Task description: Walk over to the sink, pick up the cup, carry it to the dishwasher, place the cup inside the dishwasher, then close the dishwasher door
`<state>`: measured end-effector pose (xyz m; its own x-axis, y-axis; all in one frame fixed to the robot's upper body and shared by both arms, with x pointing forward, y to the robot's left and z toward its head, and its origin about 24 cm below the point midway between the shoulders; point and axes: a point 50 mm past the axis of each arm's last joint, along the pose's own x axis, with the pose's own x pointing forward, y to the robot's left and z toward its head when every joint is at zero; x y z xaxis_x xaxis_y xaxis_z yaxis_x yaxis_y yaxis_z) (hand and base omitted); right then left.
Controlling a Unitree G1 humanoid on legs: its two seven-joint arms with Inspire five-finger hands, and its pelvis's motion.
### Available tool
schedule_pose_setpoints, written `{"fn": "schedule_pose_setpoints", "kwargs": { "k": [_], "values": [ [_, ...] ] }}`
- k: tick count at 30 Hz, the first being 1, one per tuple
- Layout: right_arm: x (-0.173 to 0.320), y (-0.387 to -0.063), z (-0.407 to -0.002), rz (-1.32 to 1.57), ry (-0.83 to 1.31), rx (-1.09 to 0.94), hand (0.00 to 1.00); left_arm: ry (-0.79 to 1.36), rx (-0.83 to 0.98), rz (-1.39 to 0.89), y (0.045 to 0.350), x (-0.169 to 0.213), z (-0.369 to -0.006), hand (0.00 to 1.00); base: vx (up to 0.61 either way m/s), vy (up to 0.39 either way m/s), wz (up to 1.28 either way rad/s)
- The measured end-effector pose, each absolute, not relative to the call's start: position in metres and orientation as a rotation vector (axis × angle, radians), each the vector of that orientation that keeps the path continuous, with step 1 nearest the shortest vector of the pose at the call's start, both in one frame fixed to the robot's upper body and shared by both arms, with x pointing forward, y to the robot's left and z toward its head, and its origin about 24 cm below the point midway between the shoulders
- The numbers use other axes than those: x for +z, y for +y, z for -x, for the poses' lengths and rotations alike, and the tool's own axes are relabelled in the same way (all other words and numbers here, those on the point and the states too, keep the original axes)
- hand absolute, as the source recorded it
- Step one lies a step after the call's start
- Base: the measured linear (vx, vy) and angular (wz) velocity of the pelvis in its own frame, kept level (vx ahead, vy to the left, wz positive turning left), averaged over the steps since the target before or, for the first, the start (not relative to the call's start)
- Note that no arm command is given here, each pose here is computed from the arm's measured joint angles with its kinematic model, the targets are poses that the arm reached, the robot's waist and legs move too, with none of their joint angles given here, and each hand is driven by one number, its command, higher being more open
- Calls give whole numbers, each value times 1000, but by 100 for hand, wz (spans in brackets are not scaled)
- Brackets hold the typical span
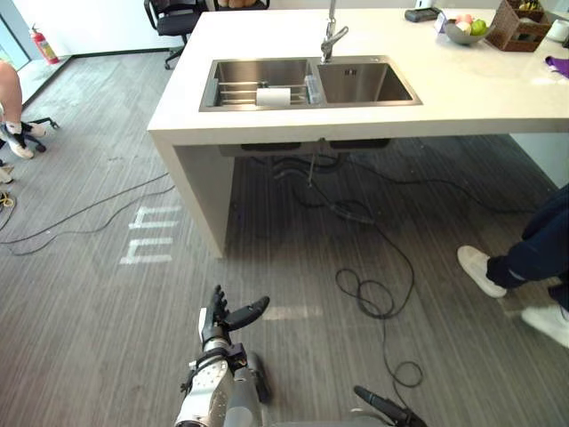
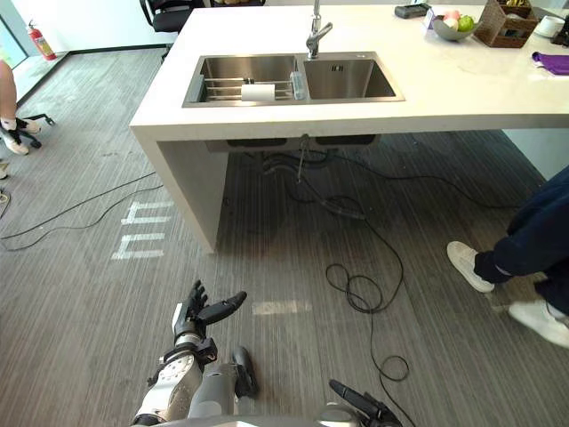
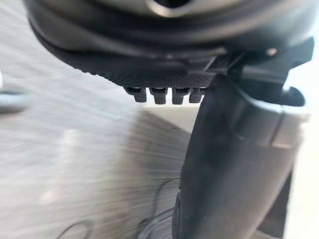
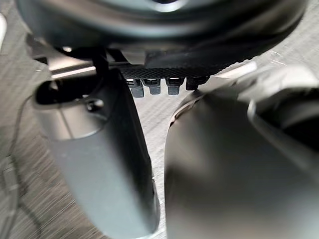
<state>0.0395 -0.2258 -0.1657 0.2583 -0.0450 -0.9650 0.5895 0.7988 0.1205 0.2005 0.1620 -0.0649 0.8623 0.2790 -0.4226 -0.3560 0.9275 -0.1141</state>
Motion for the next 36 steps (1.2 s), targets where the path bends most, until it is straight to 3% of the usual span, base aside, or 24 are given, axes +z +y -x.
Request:
{"fn": "schedule_pose_setpoints", "kwargs": {
  "k": [9,15,18,19,29,36],
  "values": [
    [-163,-237,-37,-692,1128,-599,100,-87,318,261,162,34,-238,100,370,72,33],
    [-170,-215,-25,-824,1132,-639,100,-355,197,217,175,92,-254,100,368,-337,81],
    [-166,-237,-21,-782,1133,-674,100,-419,185,341,163,105,-252,100,307,-355,-5],
    [-168,-221,-15,-912,1167,-657,100,-400,-69,273,127,122,-264,100,109,-97,-8],
    [-169,-218,-5,-920,1137,-707,100,-321,-95,265,116,111,-271,100,-5,9,2],
    [-169,-213,9,-884,1116,-758,100,-265,6,257,116,108,-283,100,38,19,8]
  ]
}}
